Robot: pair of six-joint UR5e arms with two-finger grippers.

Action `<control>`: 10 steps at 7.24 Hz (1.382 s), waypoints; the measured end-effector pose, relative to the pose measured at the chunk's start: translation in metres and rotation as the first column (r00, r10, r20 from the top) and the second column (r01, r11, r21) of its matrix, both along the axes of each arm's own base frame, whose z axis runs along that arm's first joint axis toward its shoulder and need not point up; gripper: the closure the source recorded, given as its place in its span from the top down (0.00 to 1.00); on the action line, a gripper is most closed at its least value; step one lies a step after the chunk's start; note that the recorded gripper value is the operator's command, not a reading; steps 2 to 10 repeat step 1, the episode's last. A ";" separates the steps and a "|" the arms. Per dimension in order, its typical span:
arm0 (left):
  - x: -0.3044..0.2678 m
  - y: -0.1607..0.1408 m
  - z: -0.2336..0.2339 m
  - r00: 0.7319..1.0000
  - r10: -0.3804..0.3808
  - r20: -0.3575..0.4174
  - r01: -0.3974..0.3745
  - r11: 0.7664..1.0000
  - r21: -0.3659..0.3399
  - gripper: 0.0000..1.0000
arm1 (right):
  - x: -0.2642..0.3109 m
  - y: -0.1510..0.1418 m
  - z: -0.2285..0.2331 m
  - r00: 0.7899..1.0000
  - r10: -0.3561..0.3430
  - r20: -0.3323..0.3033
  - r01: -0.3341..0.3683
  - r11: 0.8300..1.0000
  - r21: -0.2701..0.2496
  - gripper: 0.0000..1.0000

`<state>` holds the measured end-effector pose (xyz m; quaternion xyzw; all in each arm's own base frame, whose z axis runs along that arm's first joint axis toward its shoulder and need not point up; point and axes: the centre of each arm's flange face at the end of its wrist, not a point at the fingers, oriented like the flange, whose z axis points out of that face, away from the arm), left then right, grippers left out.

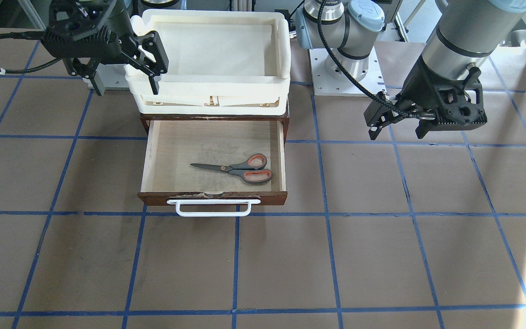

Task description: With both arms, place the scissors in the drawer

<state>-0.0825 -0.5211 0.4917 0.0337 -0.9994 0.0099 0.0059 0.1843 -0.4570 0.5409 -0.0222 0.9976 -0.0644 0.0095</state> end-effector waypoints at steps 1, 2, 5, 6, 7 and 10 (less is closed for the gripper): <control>-0.001 0.002 0.000 1.000 0.002 0.000 -0.002 1.000 0.001 1.00 | 0.000 0.000 0.000 1.000 0.000 -0.002 0.000 1.000 0.000 1.00; -0.001 0.002 0.000 1.000 0.002 0.000 -0.002 1.000 0.001 1.00 | 0.000 0.000 0.000 1.000 0.000 -0.002 0.000 1.000 0.000 1.00; -0.001 0.002 0.000 1.000 0.002 0.000 -0.002 1.000 0.001 1.00 | 0.000 0.000 0.000 1.000 0.000 -0.002 0.000 1.000 0.000 1.00; -0.001 0.002 0.000 1.000 0.002 0.000 -0.002 1.000 0.001 1.00 | 0.000 0.000 0.000 1.000 0.000 -0.002 0.000 1.000 0.000 1.00; -0.001 0.002 0.000 1.000 0.002 0.000 -0.002 1.000 0.001 1.00 | 0.000 0.000 0.000 1.000 0.000 -0.002 0.000 1.000 0.000 1.00; -0.001 0.002 0.000 1.000 0.002 0.000 -0.002 1.000 0.001 1.00 | 0.000 0.000 0.000 1.000 0.000 -0.002 0.000 1.000 0.000 1.00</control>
